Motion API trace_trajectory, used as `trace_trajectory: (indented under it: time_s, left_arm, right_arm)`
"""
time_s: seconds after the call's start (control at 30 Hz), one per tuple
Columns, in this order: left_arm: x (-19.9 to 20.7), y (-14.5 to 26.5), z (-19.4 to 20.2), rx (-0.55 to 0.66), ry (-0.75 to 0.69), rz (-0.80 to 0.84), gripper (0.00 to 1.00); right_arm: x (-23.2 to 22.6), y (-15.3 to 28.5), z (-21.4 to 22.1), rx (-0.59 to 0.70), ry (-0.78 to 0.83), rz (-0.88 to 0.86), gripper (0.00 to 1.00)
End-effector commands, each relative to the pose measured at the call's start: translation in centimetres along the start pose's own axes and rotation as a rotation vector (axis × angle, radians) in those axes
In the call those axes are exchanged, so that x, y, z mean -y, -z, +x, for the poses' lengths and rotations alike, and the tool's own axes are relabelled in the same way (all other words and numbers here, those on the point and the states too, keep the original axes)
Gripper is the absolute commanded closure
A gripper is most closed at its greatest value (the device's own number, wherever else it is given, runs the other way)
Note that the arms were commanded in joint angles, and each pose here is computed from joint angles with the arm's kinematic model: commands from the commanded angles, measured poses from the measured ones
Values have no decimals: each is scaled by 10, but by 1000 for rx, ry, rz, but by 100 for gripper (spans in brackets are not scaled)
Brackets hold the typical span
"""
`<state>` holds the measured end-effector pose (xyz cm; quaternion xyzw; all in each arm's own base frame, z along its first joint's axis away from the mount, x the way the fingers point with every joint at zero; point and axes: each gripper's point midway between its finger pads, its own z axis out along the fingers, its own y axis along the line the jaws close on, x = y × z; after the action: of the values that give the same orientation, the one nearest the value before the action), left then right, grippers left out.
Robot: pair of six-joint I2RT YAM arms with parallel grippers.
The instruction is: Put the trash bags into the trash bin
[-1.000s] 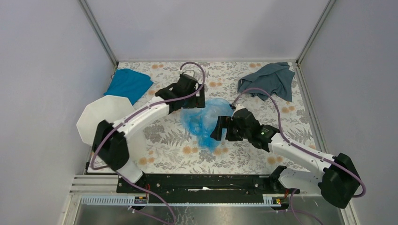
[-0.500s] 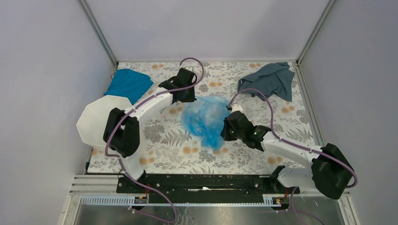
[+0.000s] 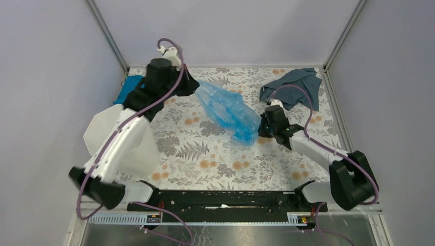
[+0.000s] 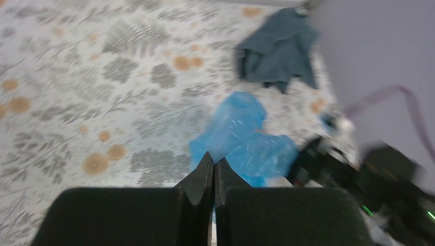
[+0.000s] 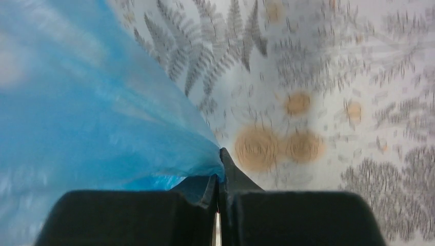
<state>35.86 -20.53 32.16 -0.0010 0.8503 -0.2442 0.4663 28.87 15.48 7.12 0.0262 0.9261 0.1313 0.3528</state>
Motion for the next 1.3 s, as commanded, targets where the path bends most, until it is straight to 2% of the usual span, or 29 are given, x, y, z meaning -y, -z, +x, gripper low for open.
trace_trajectory:
  time_s: [0.0, 0.07, 0.17, 0.2, 0.33, 0.37, 0.43, 0.5, 0.57, 0.67, 0.8, 0.93, 1.1, 1.27]
  left_arm:
    - [57, 64, 5, -9, -78, 343, 100]
    - [72, 82, 14, -28, -74, 455, 100]
    - [82, 87, 27, -71, -13, 535, 100]
    - [84, 84, 31, -86, 15, 548, 100]
    - [88, 71, 34, -77, 92, 554, 100]
    - [89, 67, 34, -69, 102, 550, 100]
    - [89, 57, 36, -63, 121, 536, 100]
    - [90, 48, 38, -74, 144, 529, 100]
    - [94, 41, 42, -100, 157, 538, 100]
    - [103, 34, 48, -125, 154, 551, 100]
    - [114, 38, 49, -125, 143, 568, 100]
    - [119, 44, 47, -122, 145, 580, 100]
    - [123, 47, 45, -120, 139, 593, 100]
    - [127, 47, 46, -135, 125, 613, 100]
  right_arm:
    - [-22, -21, -64, 85, 61, -85, 100]
    - [-30, -36, -81, 59, 72, -90, 97]
    - [-52, -49, -90, -60, 104, -140, 83]
    - [-55, -49, -92, -88, 99, -138, 75]
    - [-35, -22, -86, -91, 92, -47, 23]
    - [-28, -12, -83, -79, 100, -30, 14]
    - [-12, 11, -79, -46, 129, 19, 6]
    - [-3, 35, -74, -22, 169, 31, 4]
    - [-23, 58, -70, 14, 223, -96, 4]
    - [-97, 97, -58, 115, 358, -423, 2]
    - [-166, 123, -54, 194, 453, -664, 2]
    - [-191, 123, -69, 319, 424, -755, 5]
    - [-192, 117, -73, 396, 425, -765, 20]
    - [-189, 112, -75, 454, 454, -758, 23]
